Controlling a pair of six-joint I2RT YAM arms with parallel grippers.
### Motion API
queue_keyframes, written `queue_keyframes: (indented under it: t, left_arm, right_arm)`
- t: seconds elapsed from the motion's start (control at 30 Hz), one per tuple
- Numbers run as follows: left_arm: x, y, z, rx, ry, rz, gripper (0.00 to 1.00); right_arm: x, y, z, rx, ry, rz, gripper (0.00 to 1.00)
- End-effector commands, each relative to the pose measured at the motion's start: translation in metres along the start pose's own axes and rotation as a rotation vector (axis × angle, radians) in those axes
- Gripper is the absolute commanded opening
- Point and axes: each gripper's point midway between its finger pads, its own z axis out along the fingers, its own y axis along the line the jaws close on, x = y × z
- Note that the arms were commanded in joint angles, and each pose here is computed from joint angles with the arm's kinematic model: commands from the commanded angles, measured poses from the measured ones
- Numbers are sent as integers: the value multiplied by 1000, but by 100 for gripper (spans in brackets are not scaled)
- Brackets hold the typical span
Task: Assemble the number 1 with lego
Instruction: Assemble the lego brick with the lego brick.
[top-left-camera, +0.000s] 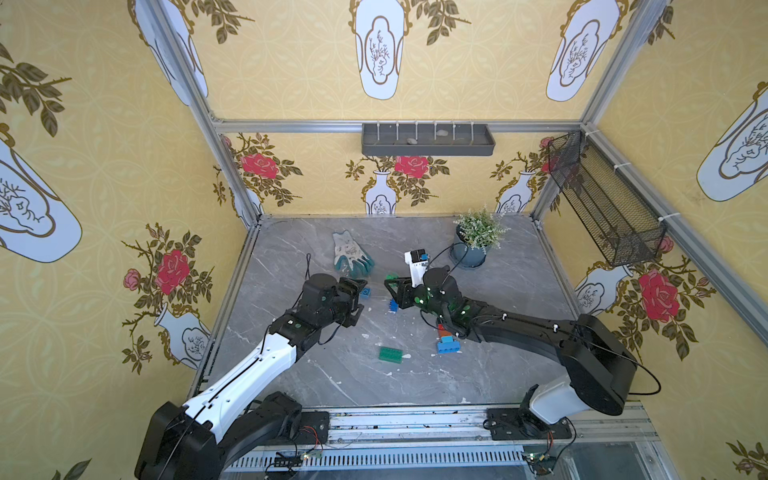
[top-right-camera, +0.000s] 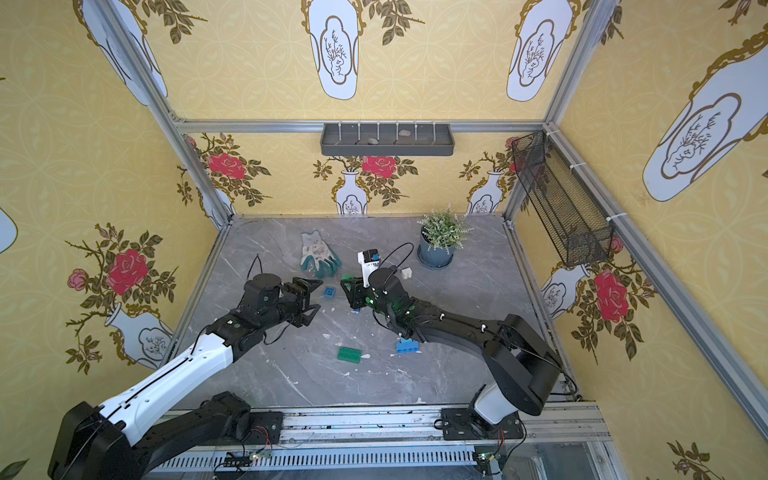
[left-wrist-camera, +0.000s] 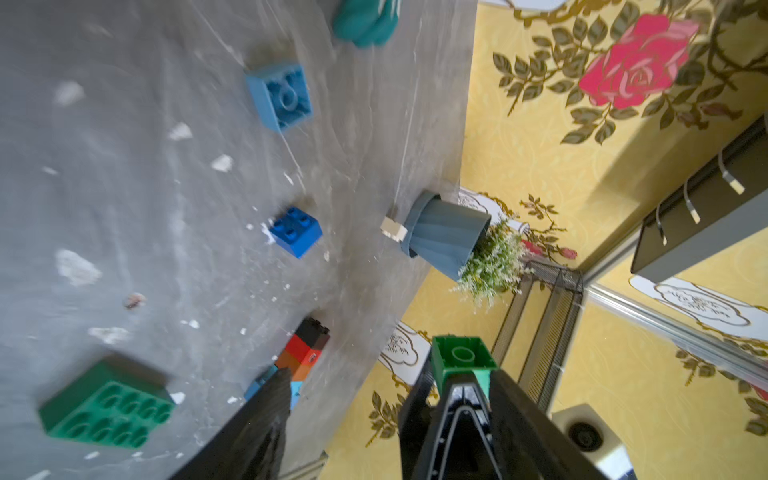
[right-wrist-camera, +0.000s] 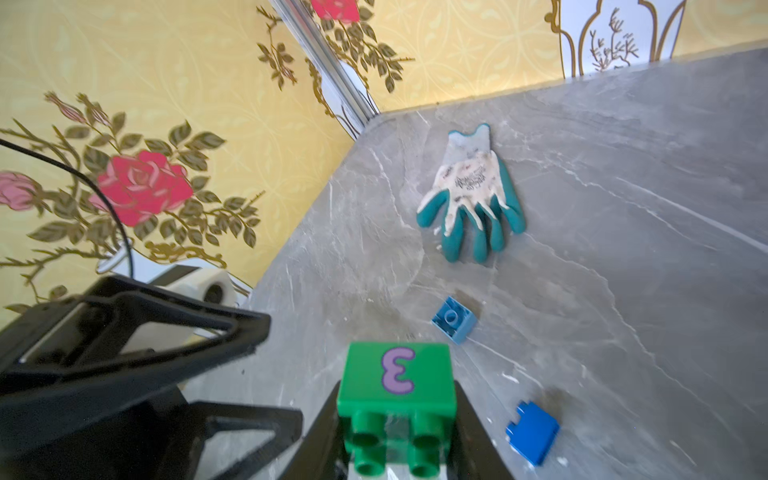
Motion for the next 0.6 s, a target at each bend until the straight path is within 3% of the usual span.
queue_keyframes:
  t: [0.0, 0.13, 0.2, 0.33, 0.57]
  left_arm:
    - [-33, 29, -14, -105, -155, 133, 74]
    - [-47, 45, -18, -125, -149, 239, 73]
    - [-46, 46, -11, -95, -92, 292, 75]
    - [-47, 59, -6, -124, -17, 308, 74]
    - [-52, 77, -11, -167, -32, 299, 74]
  right_arm:
    - [29, 0, -10, 11, 199, -161, 29]
    - [67, 13, -25, -42, 477, -347, 26]
    - [83, 18, -32, -68, 593, -417, 24]
    - [110, 24, -41, -95, 809, -511, 22]
    - [149, 27, -47, -54, 1095, -597, 22]
